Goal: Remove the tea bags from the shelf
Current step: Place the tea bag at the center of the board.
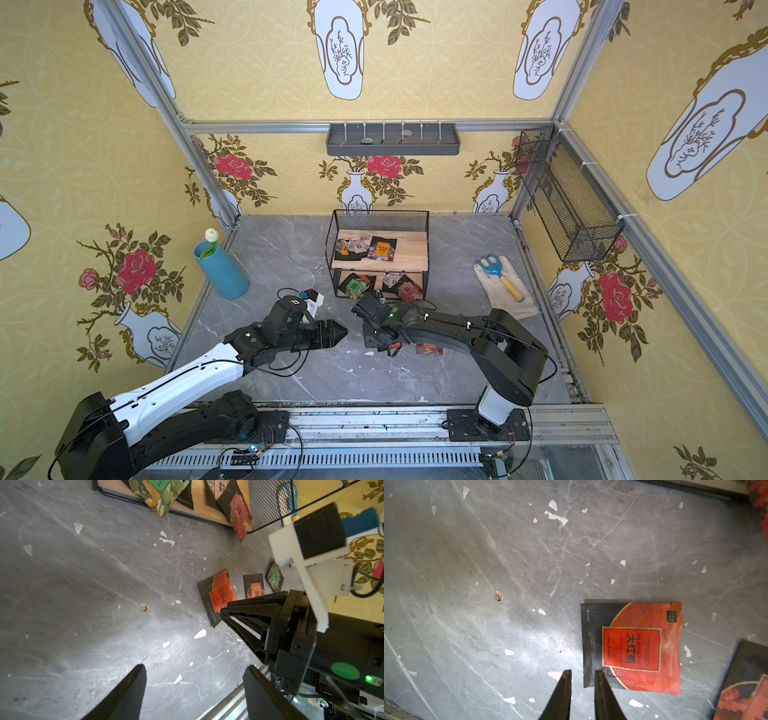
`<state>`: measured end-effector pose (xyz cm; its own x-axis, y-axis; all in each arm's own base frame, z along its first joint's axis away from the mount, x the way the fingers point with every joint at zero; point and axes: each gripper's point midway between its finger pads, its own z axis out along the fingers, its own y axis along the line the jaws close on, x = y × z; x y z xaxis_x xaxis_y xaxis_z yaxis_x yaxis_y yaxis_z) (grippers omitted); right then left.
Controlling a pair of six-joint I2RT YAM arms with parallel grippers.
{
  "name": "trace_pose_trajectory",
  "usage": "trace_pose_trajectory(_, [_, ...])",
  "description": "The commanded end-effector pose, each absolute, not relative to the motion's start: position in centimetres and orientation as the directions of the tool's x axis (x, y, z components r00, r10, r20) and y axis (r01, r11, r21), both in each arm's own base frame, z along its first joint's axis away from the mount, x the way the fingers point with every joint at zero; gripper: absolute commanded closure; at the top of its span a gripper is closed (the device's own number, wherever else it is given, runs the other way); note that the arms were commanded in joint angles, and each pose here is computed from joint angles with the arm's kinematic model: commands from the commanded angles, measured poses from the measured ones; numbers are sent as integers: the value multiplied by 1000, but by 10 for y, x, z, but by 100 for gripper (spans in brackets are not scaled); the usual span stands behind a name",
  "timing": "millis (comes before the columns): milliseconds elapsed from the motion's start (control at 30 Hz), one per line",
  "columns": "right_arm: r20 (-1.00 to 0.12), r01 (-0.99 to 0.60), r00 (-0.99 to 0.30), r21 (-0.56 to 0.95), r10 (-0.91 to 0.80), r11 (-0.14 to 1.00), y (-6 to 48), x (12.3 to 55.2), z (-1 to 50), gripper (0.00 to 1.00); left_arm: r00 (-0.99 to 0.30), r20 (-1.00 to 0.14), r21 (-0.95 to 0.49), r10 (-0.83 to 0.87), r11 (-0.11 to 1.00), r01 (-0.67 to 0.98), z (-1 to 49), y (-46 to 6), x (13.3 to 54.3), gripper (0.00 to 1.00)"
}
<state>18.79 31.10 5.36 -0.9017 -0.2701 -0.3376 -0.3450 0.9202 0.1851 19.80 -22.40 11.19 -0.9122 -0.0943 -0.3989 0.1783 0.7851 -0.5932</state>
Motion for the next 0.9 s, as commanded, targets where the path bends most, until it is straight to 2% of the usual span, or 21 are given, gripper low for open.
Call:
trace_pose_trajectory(0, [-358, -342, -898, 200, -256, 918, 315, 190, 62, 75, -909, -405, -587, -97, 790, 177, 111, -222, 199, 17])
trace_pose_trajectory(267, [-398, -343, -884, 193, -246, 919, 312, 195, 77, 74, -906, -411, -590, -100, 787, 180, 113, -223, 200, 17])
trace_pose_trajectory(633, [-537, -405, -799, 146, -272, 902, 311, 216, 138, 62, -889, -441, -623, -126, 755, 203, 138, -233, 211, 17])
trace_pose_trajectory(867, [-632, -435, -726, 119, -269, 892, 309, 249, 190, 54, -877, -464, -629, -125, 744, 227, 161, -245, 226, 17])
